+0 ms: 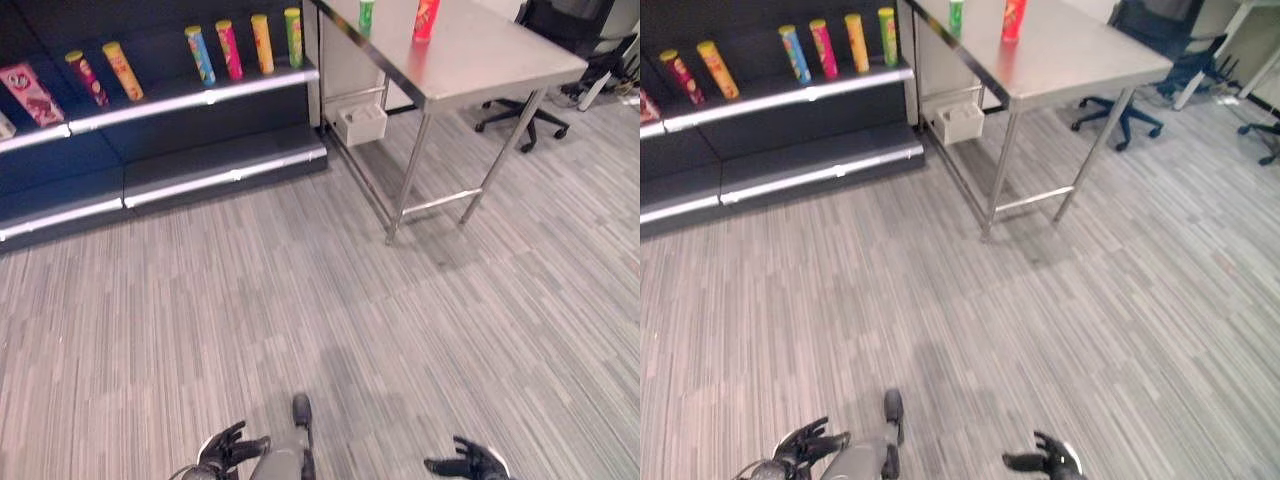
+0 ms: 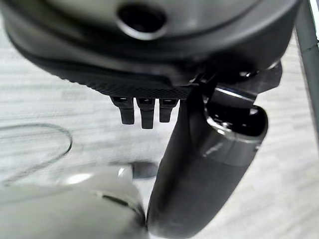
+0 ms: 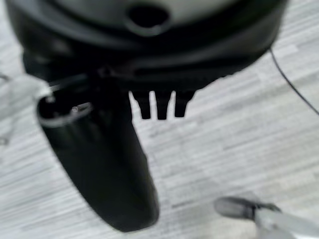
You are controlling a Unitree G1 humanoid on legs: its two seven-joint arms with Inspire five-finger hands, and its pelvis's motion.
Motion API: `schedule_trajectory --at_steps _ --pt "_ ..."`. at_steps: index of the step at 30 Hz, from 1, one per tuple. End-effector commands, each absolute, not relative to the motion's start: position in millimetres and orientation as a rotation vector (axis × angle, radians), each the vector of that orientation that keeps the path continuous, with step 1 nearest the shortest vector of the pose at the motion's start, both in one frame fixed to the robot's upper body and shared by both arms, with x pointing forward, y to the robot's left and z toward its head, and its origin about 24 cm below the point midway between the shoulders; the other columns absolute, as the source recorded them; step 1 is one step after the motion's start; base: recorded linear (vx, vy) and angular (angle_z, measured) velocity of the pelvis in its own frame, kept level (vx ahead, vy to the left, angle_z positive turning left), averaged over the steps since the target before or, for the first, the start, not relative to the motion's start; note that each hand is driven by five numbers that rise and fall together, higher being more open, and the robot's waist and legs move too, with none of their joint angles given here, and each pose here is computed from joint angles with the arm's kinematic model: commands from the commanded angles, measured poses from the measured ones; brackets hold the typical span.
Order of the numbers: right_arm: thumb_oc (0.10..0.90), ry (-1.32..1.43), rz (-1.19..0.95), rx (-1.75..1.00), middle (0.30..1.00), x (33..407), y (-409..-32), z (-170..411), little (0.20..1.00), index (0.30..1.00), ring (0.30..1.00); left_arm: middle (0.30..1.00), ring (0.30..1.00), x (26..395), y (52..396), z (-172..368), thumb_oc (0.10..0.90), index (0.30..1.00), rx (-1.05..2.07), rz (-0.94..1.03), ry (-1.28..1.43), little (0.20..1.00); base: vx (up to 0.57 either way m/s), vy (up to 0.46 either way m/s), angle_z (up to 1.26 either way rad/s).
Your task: Put the goods on the table back onto the shelves and tidy them up.
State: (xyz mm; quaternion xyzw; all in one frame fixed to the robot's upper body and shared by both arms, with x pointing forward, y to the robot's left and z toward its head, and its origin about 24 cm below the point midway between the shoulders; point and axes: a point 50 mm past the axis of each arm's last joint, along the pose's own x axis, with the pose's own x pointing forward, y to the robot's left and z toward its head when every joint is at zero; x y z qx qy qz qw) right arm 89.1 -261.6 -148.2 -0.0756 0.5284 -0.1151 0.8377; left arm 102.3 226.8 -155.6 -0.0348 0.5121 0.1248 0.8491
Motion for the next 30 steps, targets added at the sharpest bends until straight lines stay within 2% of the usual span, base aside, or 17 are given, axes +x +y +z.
schedule_trajectory --at_steps 1,6,14,19,23,25,30 --pt "0.8 0.974 -0.197 -0.213 0.9 135 -268 -130 0.9 0.9 0.9 0.9 0.9 115 247 -146 0.8 0.9 0.033 0.254 1.03 0.9 0.5 0.372 -1.07" --pt "0.8 0.946 -0.231 -0.197 0.9 142 -270 -127 0.9 0.9 0.9 0.9 0.9 139 249 -136 0.8 0.9 0.071 0.226 0.958 0.9 0.53 0.212 0.12" --pt "0.8 1.08 -0.327 -0.154 0.9 98 -286 -139 0.9 0.9 0.9 0.9 0.9 162 226 -132 0.8 0.9 0.128 0.084 0.896 0.9 0.59 -0.151 1.01" --pt "0.8 1.073 -0.352 -0.161 0.9 100 -295 -135 0.9 0.9 0.9 0.9 0.9 170 222 -125 0.8 0.9 0.11 0.081 0.844 0.9 0.22 -0.174 0.51" --pt "0.8 1.066 -0.364 -0.161 0.9 105 -295 -134 0.9 0.9 0.9 0.9 0.9 169 223 -126 0.8 0.9 0.083 0.111 0.848 0.9 0.19 0.052 -0.71" --pt "0.8 1.086 -0.361 -0.223 0.9 103 -303 -132 0.9 0.9 0.9 0.9 0.9 147 229 -138 0.8 0.9 0.119 0.127 0.949 0.9 0.42 0.336 -1.13" --pt "0.8 1.086 -0.335 -0.205 0.9 104 -292 -137 0.9 0.9 0.9 0.9 0.9 141 227 -142 0.8 0.9 0.096 0.136 0.965 0.9 0.16 0.187 -1.0"
